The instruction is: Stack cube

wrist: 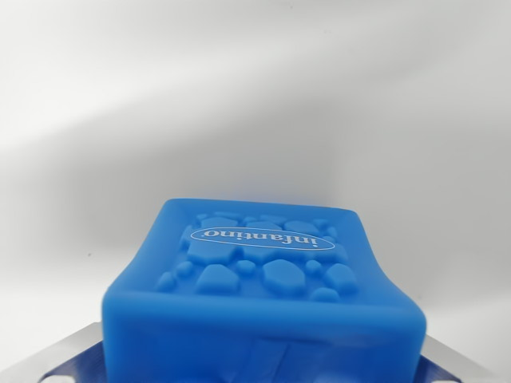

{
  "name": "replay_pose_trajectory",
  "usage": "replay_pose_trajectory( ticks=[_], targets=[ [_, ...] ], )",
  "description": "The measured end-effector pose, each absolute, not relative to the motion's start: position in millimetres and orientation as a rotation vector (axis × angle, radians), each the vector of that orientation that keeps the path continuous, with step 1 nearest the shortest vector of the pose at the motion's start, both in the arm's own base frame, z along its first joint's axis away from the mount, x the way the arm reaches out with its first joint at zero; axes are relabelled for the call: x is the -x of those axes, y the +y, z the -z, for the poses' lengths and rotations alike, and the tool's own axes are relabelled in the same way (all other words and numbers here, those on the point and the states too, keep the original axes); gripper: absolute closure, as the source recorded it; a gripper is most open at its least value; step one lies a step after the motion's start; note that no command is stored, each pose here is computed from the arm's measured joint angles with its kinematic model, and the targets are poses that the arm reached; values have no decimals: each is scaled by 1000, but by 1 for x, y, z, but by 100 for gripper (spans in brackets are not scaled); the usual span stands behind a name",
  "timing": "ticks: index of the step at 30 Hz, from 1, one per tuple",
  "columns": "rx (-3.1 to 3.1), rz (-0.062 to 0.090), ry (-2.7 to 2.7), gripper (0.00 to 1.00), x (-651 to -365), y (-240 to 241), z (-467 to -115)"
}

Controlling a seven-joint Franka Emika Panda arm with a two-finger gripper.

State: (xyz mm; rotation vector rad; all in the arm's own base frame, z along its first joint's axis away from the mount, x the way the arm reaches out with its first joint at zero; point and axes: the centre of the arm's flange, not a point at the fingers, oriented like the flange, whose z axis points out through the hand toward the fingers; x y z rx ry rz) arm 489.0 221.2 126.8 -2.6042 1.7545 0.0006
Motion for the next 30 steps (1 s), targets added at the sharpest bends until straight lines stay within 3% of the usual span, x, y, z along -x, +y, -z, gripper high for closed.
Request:
replay_pose_trajectory(
  ticks=[30],
  targets=[
    [2605,8,1753,100,-489,222,-200]
  ],
)
